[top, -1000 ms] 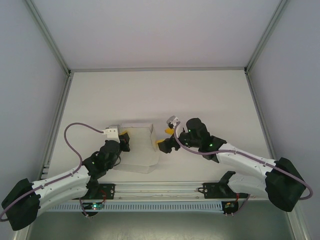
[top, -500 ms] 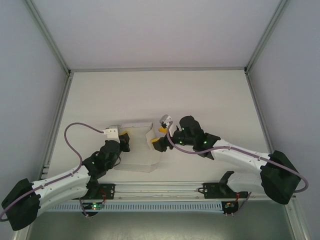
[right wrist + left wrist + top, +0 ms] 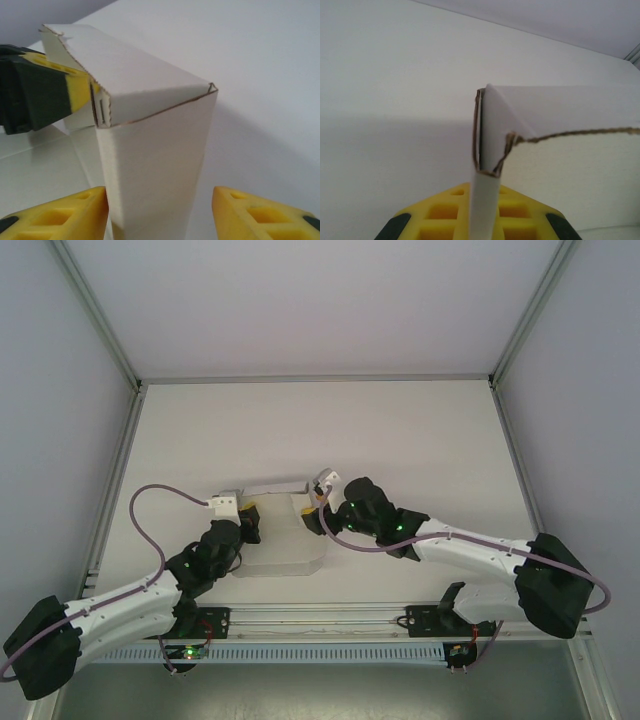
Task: Assemble paper box
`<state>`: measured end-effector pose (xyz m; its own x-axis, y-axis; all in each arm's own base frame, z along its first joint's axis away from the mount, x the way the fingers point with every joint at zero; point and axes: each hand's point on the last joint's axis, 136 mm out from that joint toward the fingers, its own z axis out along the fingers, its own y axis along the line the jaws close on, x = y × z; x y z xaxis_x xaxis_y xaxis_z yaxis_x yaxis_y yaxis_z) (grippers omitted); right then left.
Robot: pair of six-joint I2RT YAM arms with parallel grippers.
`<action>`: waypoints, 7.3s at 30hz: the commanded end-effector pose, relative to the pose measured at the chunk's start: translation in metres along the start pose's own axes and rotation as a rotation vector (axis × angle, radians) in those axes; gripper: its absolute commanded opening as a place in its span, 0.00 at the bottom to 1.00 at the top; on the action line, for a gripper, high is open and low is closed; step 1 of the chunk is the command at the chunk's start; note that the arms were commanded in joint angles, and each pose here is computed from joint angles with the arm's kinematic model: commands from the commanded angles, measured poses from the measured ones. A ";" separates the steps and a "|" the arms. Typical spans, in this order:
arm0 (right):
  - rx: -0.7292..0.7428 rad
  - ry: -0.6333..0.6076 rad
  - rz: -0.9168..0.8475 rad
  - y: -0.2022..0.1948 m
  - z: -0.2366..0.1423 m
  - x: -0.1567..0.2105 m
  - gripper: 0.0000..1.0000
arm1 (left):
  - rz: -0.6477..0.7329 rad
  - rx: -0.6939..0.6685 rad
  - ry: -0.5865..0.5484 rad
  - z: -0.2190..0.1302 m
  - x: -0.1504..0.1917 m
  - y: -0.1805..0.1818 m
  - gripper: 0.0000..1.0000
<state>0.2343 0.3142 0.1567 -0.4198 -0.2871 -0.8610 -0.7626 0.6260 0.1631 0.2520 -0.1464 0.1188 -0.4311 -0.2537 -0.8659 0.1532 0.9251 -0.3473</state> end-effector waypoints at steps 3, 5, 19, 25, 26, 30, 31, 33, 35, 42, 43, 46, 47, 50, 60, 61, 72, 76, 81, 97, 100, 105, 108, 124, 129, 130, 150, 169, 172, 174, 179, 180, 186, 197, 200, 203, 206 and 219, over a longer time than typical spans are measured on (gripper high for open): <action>0.158 -0.038 0.001 -0.022 0.004 -0.017 0.48 | -0.026 0.068 -0.018 0.000 -0.016 -0.021 0.00; 0.190 -0.032 -0.002 -0.027 0.007 -0.016 0.45 | -0.024 0.067 -0.015 0.001 -0.016 -0.022 0.00; 0.846 0.036 -0.010 -0.118 -0.018 -0.005 0.05 | -0.119 -0.100 0.006 0.014 -0.018 -0.006 0.00; 1.159 0.067 -0.041 -0.148 -0.059 -0.002 0.05 | -0.209 -0.574 0.002 -0.017 -0.012 0.071 0.00; 1.206 0.081 -0.056 -0.153 -0.065 0.000 0.04 | -0.223 -0.640 0.001 -0.026 -0.010 0.082 0.00; 1.341 0.110 -0.051 -0.171 -0.092 0.004 0.05 | -0.213 -0.763 -0.007 -0.048 -0.011 0.102 0.00; 1.368 0.111 -0.062 -0.173 -0.098 0.003 0.05 | -0.221 -0.780 -0.016 -0.053 -0.012 0.106 0.00; 1.427 0.100 -0.080 -0.175 -0.112 -0.001 0.05 | -0.229 -0.814 -0.020 -0.061 -0.012 0.114 0.00; 1.465 0.086 -0.079 -0.178 -0.122 -0.004 0.05 | -0.224 -0.818 -0.018 -0.062 -0.012 0.115 0.00; 1.475 0.105 -0.086 -0.179 -0.120 -0.003 0.08 | -0.161 -0.873 0.023 -0.058 -0.018 0.110 0.00; 1.458 0.107 -0.075 -0.179 -0.117 -0.002 0.09 | -0.144 -0.853 0.032 -0.052 -0.018 0.107 0.00; 1.296 0.111 -0.056 -0.171 -0.086 0.001 0.16 | -0.095 -0.688 0.063 -0.024 -0.019 0.080 0.00; 1.175 0.100 -0.047 -0.164 -0.066 0.001 0.21 | -0.092 -0.602 0.067 -0.012 -0.019 0.067 0.00; 0.815 -0.001 0.020 -0.130 -0.021 -0.005 0.37 | -0.088 -0.360 0.064 0.012 -0.020 0.028 0.00; 0.162 -0.239 -0.092 -0.026 -0.010 -0.053 0.73 | -0.027 -0.202 0.067 0.025 -0.024 -0.002 0.00; 0.141 -0.257 -0.096 -0.022 -0.015 -0.056 0.93 | -0.026 -0.198 0.064 0.025 -0.023 -0.003 0.00; 0.213 -0.385 0.043 -0.036 -0.078 -0.062 0.98 | 0.067 -0.043 0.060 0.029 -0.025 -0.030 0.00; 0.317 -0.344 0.090 -0.057 -0.094 -0.044 0.98 | 0.168 -0.005 0.092 0.030 -0.026 -0.040 0.00; 0.438 -0.328 0.179 -0.085 -0.119 -0.017 0.98 | 0.273 -0.035 0.171 0.033 -0.018 -0.037 0.00; 0.595 -0.319 0.473 -0.129 -0.170 0.046 0.98 | 0.180 -0.142 0.841 0.047 0.021 -0.056 0.00; 0.603 -0.289 0.470 -0.130 -0.169 0.053 0.98 | 0.271 -0.004 0.981 0.056 0.034 -0.079 0.00; 0.580 -0.267 0.462 -0.127 -0.165 0.057 0.98 | 0.410 0.060 1.102 0.079 0.031 -0.077 0.00; 0.573 -0.256 0.460 -0.125 -0.164 0.059 0.99 | 0.389 0.156 1.210 0.088 0.035 -0.079 0.00; 0.572 -0.247 0.430 -0.126 -0.160 0.061 0.99 | 0.952 0.278 1.270 0.120 0.049 -0.047 0.00; 0.577 -0.236 0.425 -0.128 -0.158 0.064 0.99 | 1.073 0.271 1.183 0.144 0.050 -0.054 0.01; 0.579 -0.233 0.425 -0.128 -0.158 0.064 0.99 | 1.075 0.278 1.167 0.147 0.048 -0.059 0.05; 0.495 -0.176 0.343 -0.117 -0.141 0.052 0.98 | 1.029 0.318 0.992 0.108 0.004 -0.100 1.00; -0.162 0.367 -0.617 -0.054 -0.031 -0.040 0.98 | 0.254 -0.243 0.391 -0.015 -0.076 -0.007 1.00; -0.273 0.440 -0.775 -0.055 -0.016 -0.036 0.98 | 0.163 -0.334 0.323 -0.044 -0.076 0.021 1.00; -0.305 0.470 -0.807 -0.060 -0.002 -0.037 0.98 | 0.098 -0.393 0.282 -0.062 -0.075 0.039 1.00; -0.365 0.505 -0.751 -0.060 0.034 -0.046 0.98 | 0.068 -0.205 0.247 -0.070 -0.076 0.015 1.00; -0.378 0.518 -0.772 -0.059 0.041 -0.044 0.98 | 0.070 -0.183 0.251 -0.070 -0.077 0.011 1.00; -0.487 0.764 -0.877 -0.076 0.063 -0.016 0.90 | 0.098 -0.262 0.314 -0.064 -0.073 0.018 1.00; -0.401 0.802 -0.697 -0.070 0.072 -0.017 0.84 | 0.079 -0.205 0.296 -0.065 -0.063 0.016 1.00; -0.283 0.793 -0.622 -0.078 0.075 -0.017 0.84 | 0.070 -0.191 0.283 -0.068 -0.063 0.016 1.00; -0.212 0.851 -0.492 -0.085 0.073 0.000 0.82 | 0.063 -0.188 0.284 -0.070 -0.061 0.017 1.00; -0.170 0.861 -0.382 -0.090 0.081 0.020 0.82 | 0.063 -0.189 0.285 -0.068 -0.057 0.019 1.00; 0.062 0.853 -0.124 -0.114 0.101 0.045 0.60 | 0.068 -0.168 0.283 -0.066 -0.054 0.017 1.00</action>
<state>0.3422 0.3077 0.0500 -0.4921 -0.8470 -0.2009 -0.8699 0.4871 0.0773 0.2160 -0.0995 0.1811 -0.6795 -0.0955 -0.7275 0.0618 0.9805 -0.1865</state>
